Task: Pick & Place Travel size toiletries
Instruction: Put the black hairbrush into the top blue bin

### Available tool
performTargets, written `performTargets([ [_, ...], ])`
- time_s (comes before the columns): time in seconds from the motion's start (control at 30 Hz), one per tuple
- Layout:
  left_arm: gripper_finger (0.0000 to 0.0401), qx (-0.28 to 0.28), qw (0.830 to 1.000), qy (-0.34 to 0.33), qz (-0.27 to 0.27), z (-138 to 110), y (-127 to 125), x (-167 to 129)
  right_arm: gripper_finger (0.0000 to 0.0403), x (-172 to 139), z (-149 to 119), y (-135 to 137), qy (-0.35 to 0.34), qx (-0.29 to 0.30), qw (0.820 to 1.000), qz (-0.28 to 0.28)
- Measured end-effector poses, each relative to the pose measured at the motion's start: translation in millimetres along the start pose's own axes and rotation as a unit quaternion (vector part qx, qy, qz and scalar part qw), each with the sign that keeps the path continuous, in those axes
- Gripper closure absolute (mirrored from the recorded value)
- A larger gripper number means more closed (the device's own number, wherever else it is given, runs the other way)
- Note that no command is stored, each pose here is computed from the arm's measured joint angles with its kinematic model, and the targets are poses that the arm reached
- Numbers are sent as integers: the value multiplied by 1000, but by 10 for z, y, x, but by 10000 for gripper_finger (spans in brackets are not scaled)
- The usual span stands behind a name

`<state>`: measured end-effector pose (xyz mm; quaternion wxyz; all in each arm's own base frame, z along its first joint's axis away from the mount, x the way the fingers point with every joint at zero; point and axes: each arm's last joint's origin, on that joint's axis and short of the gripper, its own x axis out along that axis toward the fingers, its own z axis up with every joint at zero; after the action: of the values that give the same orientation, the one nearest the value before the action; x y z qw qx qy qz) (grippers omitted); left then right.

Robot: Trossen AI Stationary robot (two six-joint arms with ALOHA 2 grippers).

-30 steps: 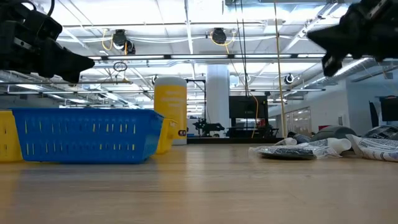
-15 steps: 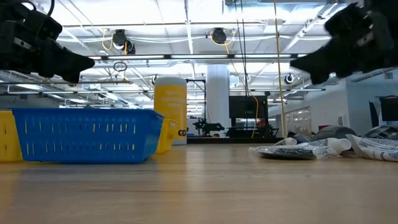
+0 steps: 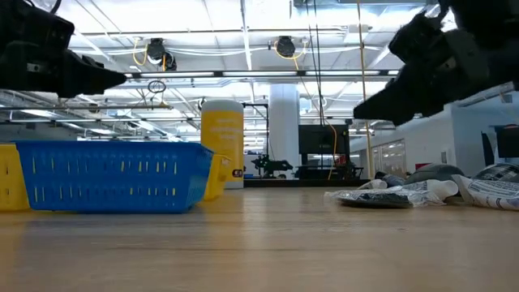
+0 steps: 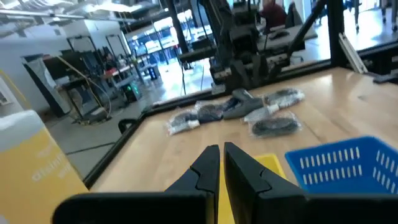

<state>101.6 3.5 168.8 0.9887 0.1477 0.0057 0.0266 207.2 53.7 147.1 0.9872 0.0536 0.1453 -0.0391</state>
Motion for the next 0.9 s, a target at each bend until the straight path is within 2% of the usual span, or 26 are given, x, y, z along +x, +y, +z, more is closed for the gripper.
performTargets([
  [0.13,375,-47,999,-16,4,31,9,-1,283,180,35,-80,82,40,996,24],
  [0.27,375,-159,987,-23,3,44,13,-1,214,380,121,-147,167,63,984,-4],
  [0.33,375,-214,977,-25,2,49,15,-2,190,471,93,-175,214,70,974,-15],
  [0.43,375,-244,969,-26,1,49,15,-2,171,581,37,-184,251,71,965,-25],
  [0.53,375,-230,973,-25,2,48,15,-2,171,638,-48,-187,270,70,960,-32],
  [0.63,375,-210,977,-23,18,45,23,-2,189,677,-115,-189,279,67,957,-34],
  [0.73,375,-226,974,-20,19,40,23,-1,222,699,-169,-168,286,55,956,-32],
  [0.9,375,-249,968,-19,18,41,21,14,302,750,-242,-117,285,13,958,-13],
])
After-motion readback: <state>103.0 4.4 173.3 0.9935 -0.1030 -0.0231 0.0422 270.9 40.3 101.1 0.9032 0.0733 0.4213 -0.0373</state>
